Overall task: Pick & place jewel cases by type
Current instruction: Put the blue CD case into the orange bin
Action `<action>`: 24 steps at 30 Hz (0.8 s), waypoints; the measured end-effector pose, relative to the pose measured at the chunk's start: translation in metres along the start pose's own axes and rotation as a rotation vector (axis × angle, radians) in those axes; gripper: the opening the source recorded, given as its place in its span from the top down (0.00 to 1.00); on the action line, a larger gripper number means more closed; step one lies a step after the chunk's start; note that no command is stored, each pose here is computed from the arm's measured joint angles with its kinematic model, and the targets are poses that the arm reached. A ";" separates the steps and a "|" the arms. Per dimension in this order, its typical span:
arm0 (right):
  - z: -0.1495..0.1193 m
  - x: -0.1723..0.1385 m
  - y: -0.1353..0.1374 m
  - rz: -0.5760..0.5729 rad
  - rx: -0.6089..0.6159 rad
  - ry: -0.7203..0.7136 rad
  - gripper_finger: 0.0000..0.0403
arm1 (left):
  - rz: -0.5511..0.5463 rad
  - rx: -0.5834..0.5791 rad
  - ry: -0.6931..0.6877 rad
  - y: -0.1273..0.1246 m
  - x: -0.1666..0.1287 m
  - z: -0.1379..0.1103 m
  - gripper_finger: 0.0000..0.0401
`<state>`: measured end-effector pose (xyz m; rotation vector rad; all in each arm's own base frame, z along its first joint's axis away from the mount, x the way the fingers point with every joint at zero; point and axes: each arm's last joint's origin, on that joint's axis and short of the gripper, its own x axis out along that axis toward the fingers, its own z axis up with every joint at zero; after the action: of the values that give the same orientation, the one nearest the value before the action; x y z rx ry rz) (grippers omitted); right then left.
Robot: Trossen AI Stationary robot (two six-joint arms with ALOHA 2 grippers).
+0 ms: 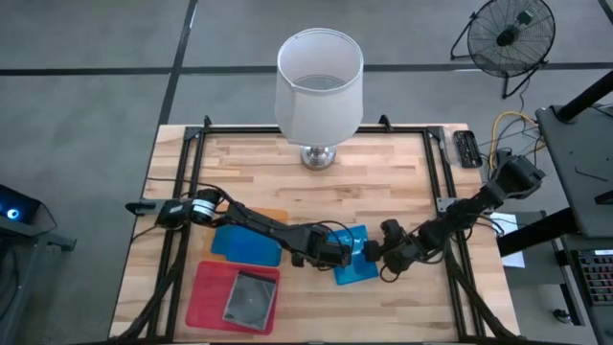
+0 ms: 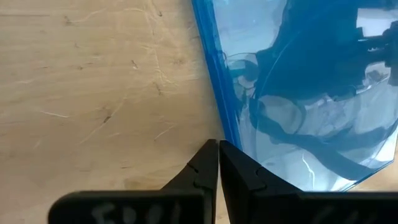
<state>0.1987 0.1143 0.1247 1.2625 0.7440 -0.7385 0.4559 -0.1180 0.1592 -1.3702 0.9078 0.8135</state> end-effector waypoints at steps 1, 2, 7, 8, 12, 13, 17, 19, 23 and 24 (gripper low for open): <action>-0.001 0.001 0.001 0.010 0.001 -0.001 0.22 | 0.000 0.002 0.000 0.000 0.000 0.000 1.00; -0.001 0.002 0.002 0.023 0.004 -0.007 0.22 | -0.002 0.005 0.001 0.000 0.000 0.000 1.00; -0.004 0.010 0.003 0.045 0.017 -0.011 0.23 | -0.004 0.007 0.002 0.000 0.000 0.000 1.00; -0.004 0.011 0.004 0.052 0.017 -0.012 0.23 | 0.000 0.008 0.005 0.000 0.000 0.000 1.00; -0.006 0.013 0.006 0.076 0.016 -0.007 0.23 | 0.009 0.018 0.010 0.001 0.000 -0.001 1.00; -0.006 0.013 0.007 0.081 0.009 -0.009 0.24 | 0.009 0.020 0.011 0.001 0.000 -0.001 1.00; -0.009 0.010 0.021 0.135 -0.010 -0.009 0.25 | -0.021 0.024 0.012 -0.002 0.001 -0.001 1.00; -0.009 0.008 0.027 0.155 -0.017 -0.009 0.25 | -0.027 0.023 0.011 -0.002 0.001 0.000 1.00; -0.011 0.010 0.029 0.145 -0.044 -0.011 0.25 | -0.029 0.029 0.006 -0.002 0.001 0.000 1.00; -0.012 0.010 0.030 0.145 -0.045 -0.008 0.25 | -0.028 0.032 0.006 -0.002 0.001 0.000 1.00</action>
<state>0.2281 0.1298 0.1310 1.2578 0.6515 -0.6054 0.4585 -0.1184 0.1594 -1.3554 0.9002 0.7709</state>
